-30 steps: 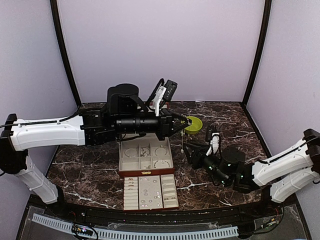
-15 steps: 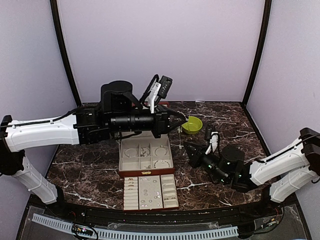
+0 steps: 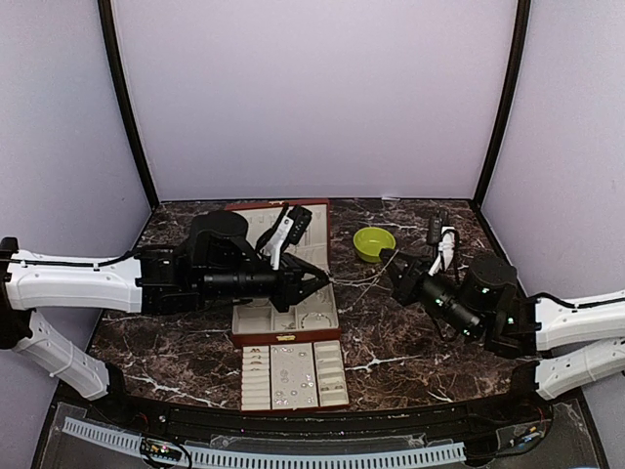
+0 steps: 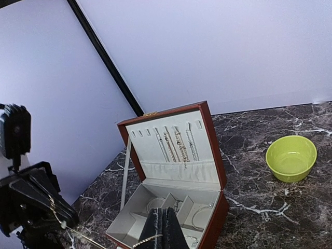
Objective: Organize the mixed jewelry
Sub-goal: Pass from the left arm to the right, then pass from the right arm to the left
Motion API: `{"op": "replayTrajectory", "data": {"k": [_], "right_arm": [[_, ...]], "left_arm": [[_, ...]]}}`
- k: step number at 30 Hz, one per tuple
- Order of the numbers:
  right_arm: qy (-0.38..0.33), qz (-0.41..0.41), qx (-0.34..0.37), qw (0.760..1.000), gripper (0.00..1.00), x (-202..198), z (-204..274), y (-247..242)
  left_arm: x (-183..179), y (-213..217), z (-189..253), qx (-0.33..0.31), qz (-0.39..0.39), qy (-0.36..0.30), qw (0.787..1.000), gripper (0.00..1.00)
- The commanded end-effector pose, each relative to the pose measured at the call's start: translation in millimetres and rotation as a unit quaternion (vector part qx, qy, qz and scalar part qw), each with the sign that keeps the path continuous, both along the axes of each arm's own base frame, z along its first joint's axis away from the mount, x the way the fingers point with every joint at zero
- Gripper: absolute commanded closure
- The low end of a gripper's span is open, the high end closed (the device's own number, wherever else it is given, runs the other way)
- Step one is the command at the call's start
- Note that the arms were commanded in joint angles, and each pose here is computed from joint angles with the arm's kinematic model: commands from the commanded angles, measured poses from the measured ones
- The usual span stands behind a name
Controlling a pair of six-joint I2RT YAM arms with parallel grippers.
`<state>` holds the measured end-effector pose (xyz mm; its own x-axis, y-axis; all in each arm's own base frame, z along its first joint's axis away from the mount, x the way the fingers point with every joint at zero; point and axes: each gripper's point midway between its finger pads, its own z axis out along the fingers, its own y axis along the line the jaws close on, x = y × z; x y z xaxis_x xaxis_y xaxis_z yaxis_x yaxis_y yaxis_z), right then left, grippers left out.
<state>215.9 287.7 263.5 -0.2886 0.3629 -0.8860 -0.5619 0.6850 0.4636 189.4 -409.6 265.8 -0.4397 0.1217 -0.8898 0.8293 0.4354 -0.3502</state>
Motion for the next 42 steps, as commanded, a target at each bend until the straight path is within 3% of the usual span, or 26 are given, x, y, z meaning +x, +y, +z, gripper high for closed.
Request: {"op": "replayTrajectory", "data": {"k": [1, 4, 8, 10, 24, 38, 42], "right_arm": [[0.017, 0.009, -0.086, 0.996, 1.0, -2, -2, -1], [0.023, 0.027, -0.135, 0.99, 1.0, -5, 2, 4], [0.034, 0.03, -0.192, 0.98, 1.0, -5, 0, 4], [0.037, 0.032, -0.206, 0.977, 1.0, -5, 2, 4], [0.069, 0.049, -0.207, 0.975, 1.0, -1, 2, 30], [0.083, 0.076, -0.203, 0.973, 1.0, -3, 5, 79], [0.087, 0.078, -0.195, 0.974, 1.0, -4, 8, 85]], "left_arm": [[-4, -3, -7, -0.009, -0.017, 0.005, 1.0, 0.8], [-7, -5, -15, 0.003, -0.031, 0.006, 0.999, 0.55], [-12, -1, -13, 0.008, -0.044, -0.015, 0.999, 0.37], [-16, 1, -8, 0.008, -0.057, -0.031, 0.998, 0.33], [-12, -18, 7, -0.027, -0.075, -0.074, 0.994, 0.33], [-6, 11, -16, -0.026, -0.037, -0.09, 0.995, 0.31], [1, 16, -23, -0.034, -0.013, -0.087, 0.996, 0.36]]}}
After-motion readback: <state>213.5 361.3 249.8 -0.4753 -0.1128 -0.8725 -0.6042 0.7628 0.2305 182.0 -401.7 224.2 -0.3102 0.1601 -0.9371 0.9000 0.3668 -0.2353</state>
